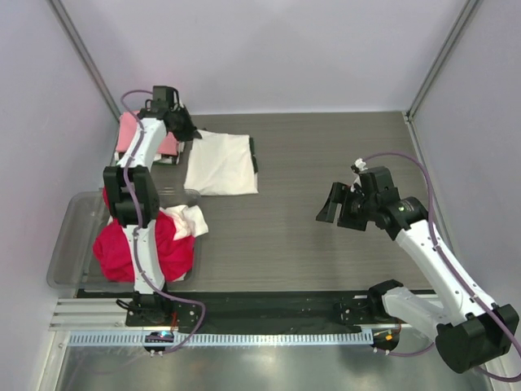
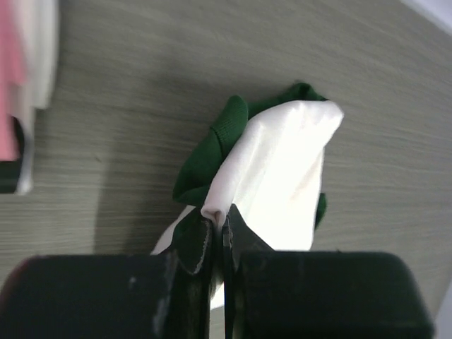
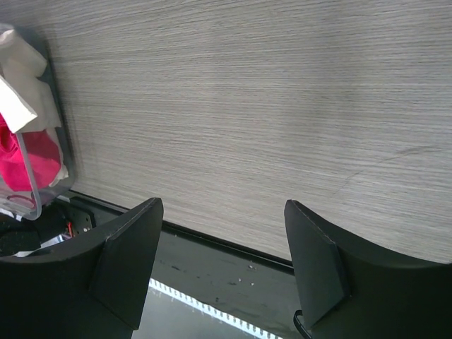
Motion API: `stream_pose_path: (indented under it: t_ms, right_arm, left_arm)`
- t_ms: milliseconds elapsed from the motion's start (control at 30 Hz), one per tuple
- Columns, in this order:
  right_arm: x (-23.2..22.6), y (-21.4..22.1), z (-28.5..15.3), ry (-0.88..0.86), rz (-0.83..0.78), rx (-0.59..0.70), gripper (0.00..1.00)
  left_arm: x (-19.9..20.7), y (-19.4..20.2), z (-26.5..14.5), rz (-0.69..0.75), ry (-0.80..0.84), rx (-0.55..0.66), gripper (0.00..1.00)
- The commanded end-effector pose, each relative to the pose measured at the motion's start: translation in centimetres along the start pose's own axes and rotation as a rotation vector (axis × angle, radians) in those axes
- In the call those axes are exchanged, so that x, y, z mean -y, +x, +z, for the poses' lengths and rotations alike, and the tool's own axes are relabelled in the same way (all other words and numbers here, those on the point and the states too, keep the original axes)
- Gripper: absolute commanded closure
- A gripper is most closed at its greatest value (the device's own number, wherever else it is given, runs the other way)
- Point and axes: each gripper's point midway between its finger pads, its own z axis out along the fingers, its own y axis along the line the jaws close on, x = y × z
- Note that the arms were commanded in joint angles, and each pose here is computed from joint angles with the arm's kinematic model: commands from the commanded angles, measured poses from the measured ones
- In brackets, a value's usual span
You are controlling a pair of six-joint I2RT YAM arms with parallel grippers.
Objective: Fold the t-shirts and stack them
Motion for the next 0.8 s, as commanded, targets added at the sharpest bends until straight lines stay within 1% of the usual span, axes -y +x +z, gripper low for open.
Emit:
stream_pose_path:
  t_ms: [0,33,133,167,233,467,633,767]
  right_arm:
    - [-0.7,0.3,-1.0,-0.034,0.003,0.008,0.24]
    - [-0.7,0.4,-1.2,-0.035,0.001,0.009,0.25]
    - [-0.8,0.5,-1.4,-0.040,-0.002,0.008,0.24]
    - [-0.8,0.5,-1.6,-0.043,-0.004,0.010,0.24]
    - [-1.0,0.6,-1.7,-0.052,-0.008,0.008,0.24]
    - [-1.0,1.0,-1.9,-0.053,-0.021,-0.010,0.24]
    - [-0.8,1.2,-1.9,-0.049,-0.028,-0.021,0.25]
    - [-0.7,1.3,-1.7,-0.043,-0.028,-0.030,0.24]
  left_arm:
    - [2.0,-4.8,-5.8,0.158,0.018,0.141,1.00]
    - [1.4,-5.5,-6.2,0.160,-0.001,0.155,1.00]
    - [1.4,-7.6,-8.0,0.197,-0.010,0.198,1.00]
    - [0.1,-8.5,-8.5,0.187,-0.027,0.212,1.00]
    - [-0.4,-9.8,-9.7,0.201,-0.027,0.242,1.00]
    - [-1.6,-12.6,-12.9,0.234,-0.020,0.317,1.00]
    - [-2.0,-14.6,-15.7,0.245,-0.016,0.389,1.00]
    - [-0.8,-15.9,-18.4,0.268,0.038,0.451,1.00]
